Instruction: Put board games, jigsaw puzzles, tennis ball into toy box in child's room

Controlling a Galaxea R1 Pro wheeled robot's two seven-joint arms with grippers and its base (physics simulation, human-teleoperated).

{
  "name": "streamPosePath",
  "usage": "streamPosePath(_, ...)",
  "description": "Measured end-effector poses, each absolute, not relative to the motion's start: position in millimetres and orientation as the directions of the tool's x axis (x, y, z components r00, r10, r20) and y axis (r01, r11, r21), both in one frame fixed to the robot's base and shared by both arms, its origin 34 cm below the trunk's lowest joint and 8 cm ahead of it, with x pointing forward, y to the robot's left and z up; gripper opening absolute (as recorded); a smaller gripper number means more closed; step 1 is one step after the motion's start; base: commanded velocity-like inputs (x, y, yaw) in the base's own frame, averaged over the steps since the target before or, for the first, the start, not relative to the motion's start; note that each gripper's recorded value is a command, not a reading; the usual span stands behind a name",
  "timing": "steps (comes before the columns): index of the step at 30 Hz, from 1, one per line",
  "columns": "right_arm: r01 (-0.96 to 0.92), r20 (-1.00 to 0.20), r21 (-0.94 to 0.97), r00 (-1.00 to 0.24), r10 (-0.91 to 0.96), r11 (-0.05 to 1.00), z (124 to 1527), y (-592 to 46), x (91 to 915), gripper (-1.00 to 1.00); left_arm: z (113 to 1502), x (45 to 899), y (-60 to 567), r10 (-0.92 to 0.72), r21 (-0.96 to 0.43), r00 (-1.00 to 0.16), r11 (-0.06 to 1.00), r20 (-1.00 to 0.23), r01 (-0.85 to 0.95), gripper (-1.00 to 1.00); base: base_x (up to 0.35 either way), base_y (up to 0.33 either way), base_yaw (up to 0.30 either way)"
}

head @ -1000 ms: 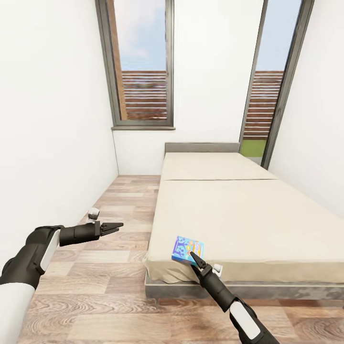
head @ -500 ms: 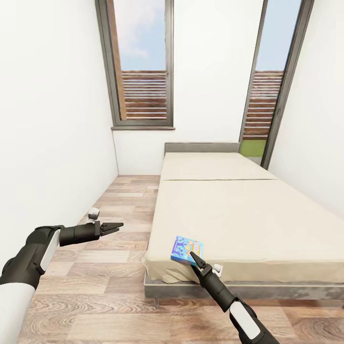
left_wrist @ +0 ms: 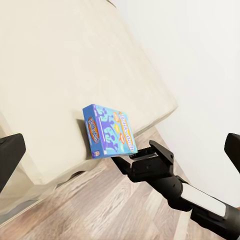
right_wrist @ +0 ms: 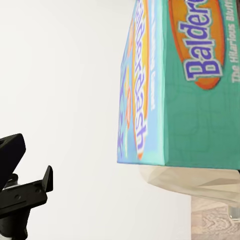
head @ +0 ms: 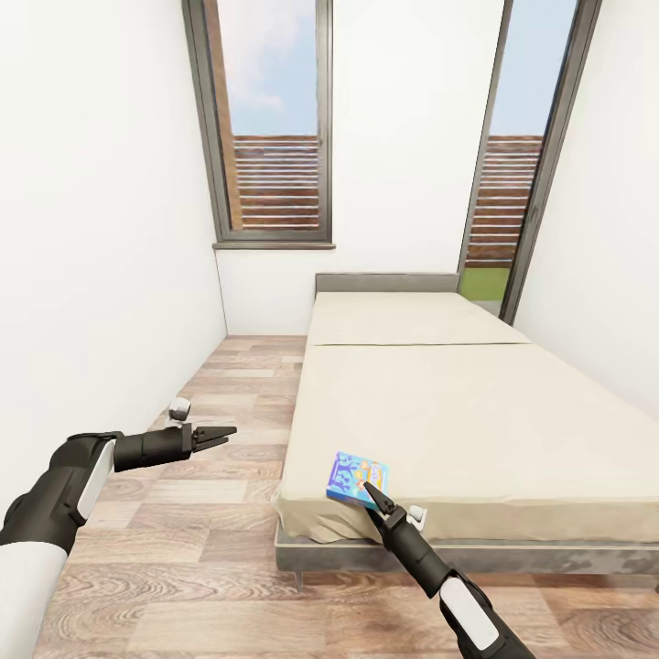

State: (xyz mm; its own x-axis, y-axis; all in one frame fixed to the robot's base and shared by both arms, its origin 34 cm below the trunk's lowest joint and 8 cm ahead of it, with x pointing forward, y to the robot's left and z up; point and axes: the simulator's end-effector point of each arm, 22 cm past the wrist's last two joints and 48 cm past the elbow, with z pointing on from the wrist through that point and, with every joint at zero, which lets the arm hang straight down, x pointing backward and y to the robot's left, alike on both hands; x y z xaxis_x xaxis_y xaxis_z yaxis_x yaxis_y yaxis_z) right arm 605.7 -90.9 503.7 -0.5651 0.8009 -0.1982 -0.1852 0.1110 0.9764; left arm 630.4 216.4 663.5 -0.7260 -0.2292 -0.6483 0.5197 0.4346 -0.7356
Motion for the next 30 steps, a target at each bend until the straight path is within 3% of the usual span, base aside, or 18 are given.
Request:
streamPosePath(11,-0.185,-0.198,0.976,-0.565,0.801,0.111,503.8,-90.8,605.7,1.00,663.3,630.3,216.2,-0.228,-0.735,-0.726,0.435,-0.648,0.520,1.00,0.000,-0.100,0.000)
streamPosePath(30,-0.184,-0.198,0.976,-0.564,0.801,0.112,503.5,-91.1,605.9,1.00,663.0,630.5,216.3,-0.228,-0.735,-0.727,0.436,-0.648,0.519,1.00,0.000,-0.007,0.000)
